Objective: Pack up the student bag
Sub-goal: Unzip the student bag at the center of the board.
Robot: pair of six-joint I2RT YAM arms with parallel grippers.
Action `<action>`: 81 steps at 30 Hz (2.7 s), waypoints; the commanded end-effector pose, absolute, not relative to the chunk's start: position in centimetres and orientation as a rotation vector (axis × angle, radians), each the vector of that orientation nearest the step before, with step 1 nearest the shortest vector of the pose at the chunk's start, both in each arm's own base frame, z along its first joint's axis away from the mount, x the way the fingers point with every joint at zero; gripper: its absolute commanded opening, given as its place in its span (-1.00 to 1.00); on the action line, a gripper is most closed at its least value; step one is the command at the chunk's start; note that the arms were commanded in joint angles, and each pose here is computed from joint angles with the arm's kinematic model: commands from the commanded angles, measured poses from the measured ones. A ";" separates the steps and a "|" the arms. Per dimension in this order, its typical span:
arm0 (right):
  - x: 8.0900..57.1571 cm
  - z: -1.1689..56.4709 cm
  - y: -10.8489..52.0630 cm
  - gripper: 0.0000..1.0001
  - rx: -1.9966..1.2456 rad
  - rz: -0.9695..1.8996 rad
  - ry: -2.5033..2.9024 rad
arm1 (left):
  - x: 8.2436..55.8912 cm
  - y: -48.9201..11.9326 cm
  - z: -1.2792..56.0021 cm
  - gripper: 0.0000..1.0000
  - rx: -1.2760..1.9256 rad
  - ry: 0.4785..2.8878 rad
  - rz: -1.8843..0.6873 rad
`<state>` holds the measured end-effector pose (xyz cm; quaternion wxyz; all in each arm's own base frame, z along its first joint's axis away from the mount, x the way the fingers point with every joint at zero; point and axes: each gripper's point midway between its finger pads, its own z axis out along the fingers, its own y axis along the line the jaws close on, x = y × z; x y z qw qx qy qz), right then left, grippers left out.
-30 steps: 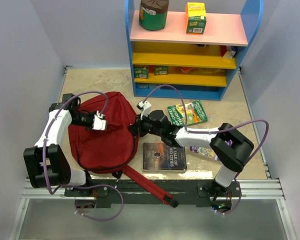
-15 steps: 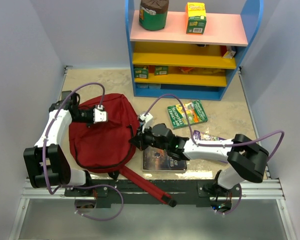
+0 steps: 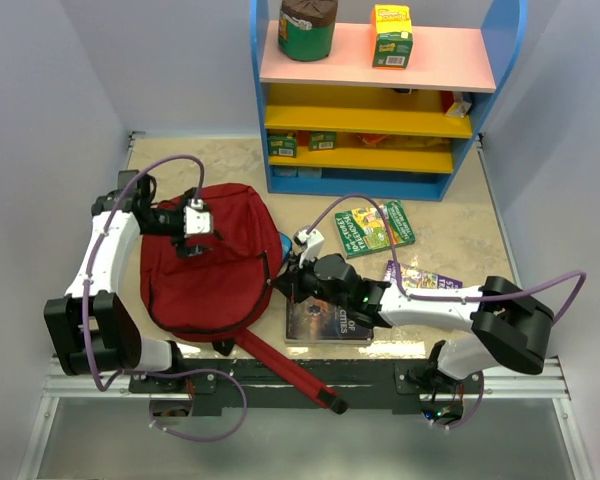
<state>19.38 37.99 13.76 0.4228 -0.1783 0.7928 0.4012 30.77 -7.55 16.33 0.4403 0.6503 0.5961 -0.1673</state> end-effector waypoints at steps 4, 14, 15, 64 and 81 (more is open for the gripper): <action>19.9 14.2 38.2 -1.00 -0.407 0.980 1.995 | 27.6 -12.6 21.5 1.00 1.830 1.145 -0.535; 20.1 15.2 37.7 -1.00 -0.387 0.963 1.983 | 25.5 -20.1 14.6 1.00 2.160 0.938 -0.749; 20.2 15.1 37.6 -1.00 -0.381 0.960 1.983 | 25.3 -20.2 14.3 1.00 2.176 0.941 -0.783; 18.8 19.0 46.2 -1.00 -0.530 1.066 1.921 | 41.4 -12.9 14.6 -1.00 1.368 1.693 -0.544; 20.6 17.4 46.9 -1.00 -0.439 0.997 2.009 | 44.0 -8.8 17.3 -0.73 0.977 2.051 -0.438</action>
